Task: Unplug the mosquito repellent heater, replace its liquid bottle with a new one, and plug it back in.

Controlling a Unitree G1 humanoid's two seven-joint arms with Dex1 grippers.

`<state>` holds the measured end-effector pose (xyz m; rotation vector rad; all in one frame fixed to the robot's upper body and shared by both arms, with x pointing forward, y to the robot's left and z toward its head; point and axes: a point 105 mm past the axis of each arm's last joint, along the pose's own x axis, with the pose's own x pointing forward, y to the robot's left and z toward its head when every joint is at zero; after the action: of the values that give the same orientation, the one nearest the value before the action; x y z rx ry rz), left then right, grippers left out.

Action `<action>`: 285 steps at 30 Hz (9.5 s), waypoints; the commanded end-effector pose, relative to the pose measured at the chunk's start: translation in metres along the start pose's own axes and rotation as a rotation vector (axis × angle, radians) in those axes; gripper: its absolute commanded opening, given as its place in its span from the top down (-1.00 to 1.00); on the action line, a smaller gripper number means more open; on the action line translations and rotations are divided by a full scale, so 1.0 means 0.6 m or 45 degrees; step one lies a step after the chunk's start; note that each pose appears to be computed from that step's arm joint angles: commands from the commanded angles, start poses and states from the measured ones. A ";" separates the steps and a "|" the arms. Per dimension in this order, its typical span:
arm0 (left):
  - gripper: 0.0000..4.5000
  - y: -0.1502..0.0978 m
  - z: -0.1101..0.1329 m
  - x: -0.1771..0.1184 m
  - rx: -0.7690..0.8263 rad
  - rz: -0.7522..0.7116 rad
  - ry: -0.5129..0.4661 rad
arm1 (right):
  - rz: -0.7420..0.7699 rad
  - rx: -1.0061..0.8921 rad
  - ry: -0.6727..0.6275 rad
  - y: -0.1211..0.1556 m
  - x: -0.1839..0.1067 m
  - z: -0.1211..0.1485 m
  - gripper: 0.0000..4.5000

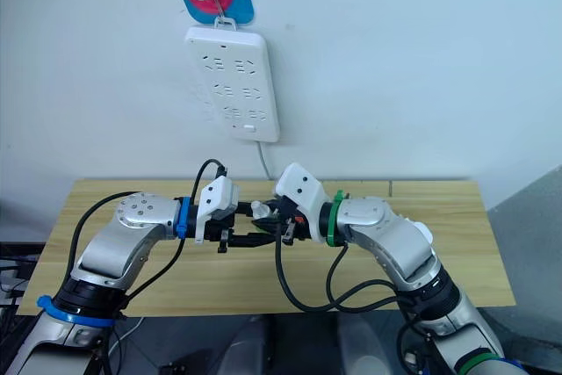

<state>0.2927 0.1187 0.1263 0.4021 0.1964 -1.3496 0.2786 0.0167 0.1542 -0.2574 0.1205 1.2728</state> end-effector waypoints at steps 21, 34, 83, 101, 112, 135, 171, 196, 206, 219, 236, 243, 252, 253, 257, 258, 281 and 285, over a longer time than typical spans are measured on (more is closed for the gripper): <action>-1.00 0.032 0.074 -0.007 -0.110 0.026 -0.308 | -0.009 0.050 -0.279 -0.024 -0.039 0.059 0.49; -1.00 0.016 0.063 -0.007 -0.153 -0.090 -0.236 | 0.041 0.087 -0.299 -0.014 -0.039 0.065 0.49; -0.02 0.035 0.051 0.007 -0.083 0.045 -0.260 | -0.146 0.061 -0.383 -0.020 -0.017 0.068 0.87; -0.02 0.000 0.063 0.008 -0.075 -0.066 -0.313 | 0.537 -0.168 -0.100 -0.032 -0.065 0.078 0.43; -0.02 0.018 0.060 0.020 -0.077 0.106 -0.374 | -0.091 -0.024 -0.330 -0.025 -0.082 0.072 -0.04; -0.02 0.022 0.057 0.022 -0.066 0.120 -0.360 | -0.131 -0.023 -0.348 -0.016 -0.029 0.066 0.52; -0.02 -0.002 0.052 0.025 -0.073 0.058 -0.350 | -0.115 -0.141 -0.298 -0.010 -0.048 0.058 -0.41; -0.02 -0.001 0.043 0.022 -0.064 0.080 -0.341 | 0.131 -0.135 -0.093 -0.021 -0.125 0.039 -0.41; -0.02 -0.004 0.045 0.026 -0.065 0.065 -0.342 | -0.015 -0.155 -0.176 -0.013 -0.038 0.051 -0.41; -0.02 -0.007 0.046 0.029 -0.064 0.057 -0.342 | -0.111 -0.093 -0.167 -0.053 -0.046 0.048 -0.41; -0.02 -0.007 0.042 0.026 -0.070 0.058 -0.333 | 0.100 -0.061 -0.047 -0.033 -0.136 0.041 -0.41; -0.02 -0.009 0.043 0.029 -0.060 0.044 -0.328 | 0.080 -0.022 -0.139 -0.021 -0.079 0.060 -0.41; -0.02 -0.012 0.041 0.028 -0.049 0.034 -0.320 | 0.141 0.006 -0.186 -0.017 -0.055 0.075 -0.24; -0.02 -0.012 0.041 0.028 -0.049 0.033 -0.318 | 0.147 0.011 -0.191 -0.017 -0.054 0.076 -0.14; -0.02 -0.012 0.040 0.027 -0.048 0.035 -0.315 | 0.187 0.011 -0.189 -0.011 -0.053 0.077 0.51; -0.02 -0.012 0.040 0.027 -0.048 0.035 -0.315 | 0.193 0.009 -0.189 -0.010 -0.053 0.078 0.69; -0.02 -0.022 -0.063 -0.028 -0.175 0.167 -0.085 | -0.457 -0.040 -0.226 -0.096 -0.128 0.007 0.87; -0.02 -0.040 -0.076 -0.041 -0.189 0.151 -0.039 | -0.691 -0.070 -0.144 -0.110 -0.122 -0.071 0.87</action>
<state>0.2688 0.1551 0.0753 0.2332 0.3004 -1.2023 0.3173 -0.0798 0.1203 -0.1710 0.0508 0.8045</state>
